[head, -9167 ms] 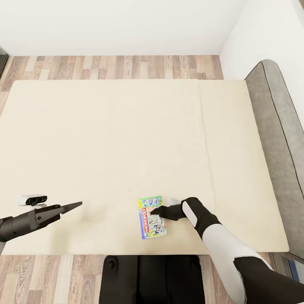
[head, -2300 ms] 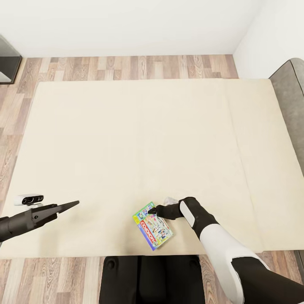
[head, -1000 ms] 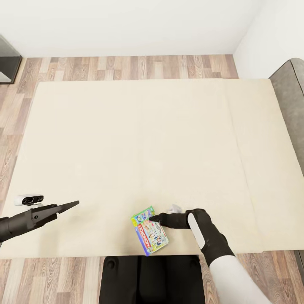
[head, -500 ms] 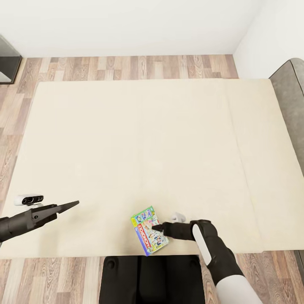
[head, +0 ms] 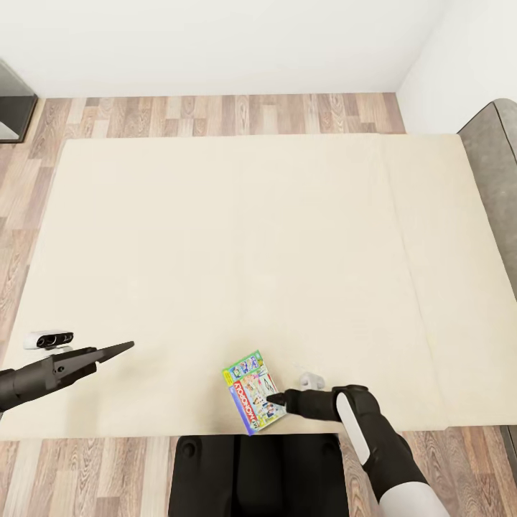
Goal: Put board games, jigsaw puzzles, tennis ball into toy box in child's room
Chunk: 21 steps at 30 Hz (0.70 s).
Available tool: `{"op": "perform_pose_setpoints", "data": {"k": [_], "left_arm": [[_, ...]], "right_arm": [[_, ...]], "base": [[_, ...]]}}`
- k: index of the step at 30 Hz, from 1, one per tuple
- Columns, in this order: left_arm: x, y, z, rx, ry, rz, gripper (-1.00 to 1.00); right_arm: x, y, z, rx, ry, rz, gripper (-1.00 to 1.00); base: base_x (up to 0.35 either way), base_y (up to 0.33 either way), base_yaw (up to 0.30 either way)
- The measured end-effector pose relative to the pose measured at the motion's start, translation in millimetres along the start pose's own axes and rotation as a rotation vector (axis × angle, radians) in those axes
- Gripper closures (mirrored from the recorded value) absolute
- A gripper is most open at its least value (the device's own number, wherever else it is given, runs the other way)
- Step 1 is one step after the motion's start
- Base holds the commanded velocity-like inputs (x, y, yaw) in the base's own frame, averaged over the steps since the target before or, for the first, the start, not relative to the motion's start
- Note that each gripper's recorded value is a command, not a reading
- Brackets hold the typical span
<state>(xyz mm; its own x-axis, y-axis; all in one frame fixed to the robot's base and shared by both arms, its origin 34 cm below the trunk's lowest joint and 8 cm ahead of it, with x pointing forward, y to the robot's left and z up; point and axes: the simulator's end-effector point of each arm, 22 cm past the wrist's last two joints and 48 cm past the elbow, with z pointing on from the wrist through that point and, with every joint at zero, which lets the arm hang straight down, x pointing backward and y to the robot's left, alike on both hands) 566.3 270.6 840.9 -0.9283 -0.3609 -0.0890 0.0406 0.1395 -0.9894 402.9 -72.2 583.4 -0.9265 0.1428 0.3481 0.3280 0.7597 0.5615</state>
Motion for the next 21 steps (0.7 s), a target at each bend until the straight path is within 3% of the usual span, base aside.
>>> {"op": "perform_pose_setpoints", "data": {"k": [21], "left_arm": [[0.0, 0.0, -0.1, 0.0, 0.0, 0.0, -1.0]], "right_arm": [[10.0, -4.2, 6.9, 0.015, 0.018, 0.0, -1.0]], "base": [[0.0, 0.0, 0.0]]}}
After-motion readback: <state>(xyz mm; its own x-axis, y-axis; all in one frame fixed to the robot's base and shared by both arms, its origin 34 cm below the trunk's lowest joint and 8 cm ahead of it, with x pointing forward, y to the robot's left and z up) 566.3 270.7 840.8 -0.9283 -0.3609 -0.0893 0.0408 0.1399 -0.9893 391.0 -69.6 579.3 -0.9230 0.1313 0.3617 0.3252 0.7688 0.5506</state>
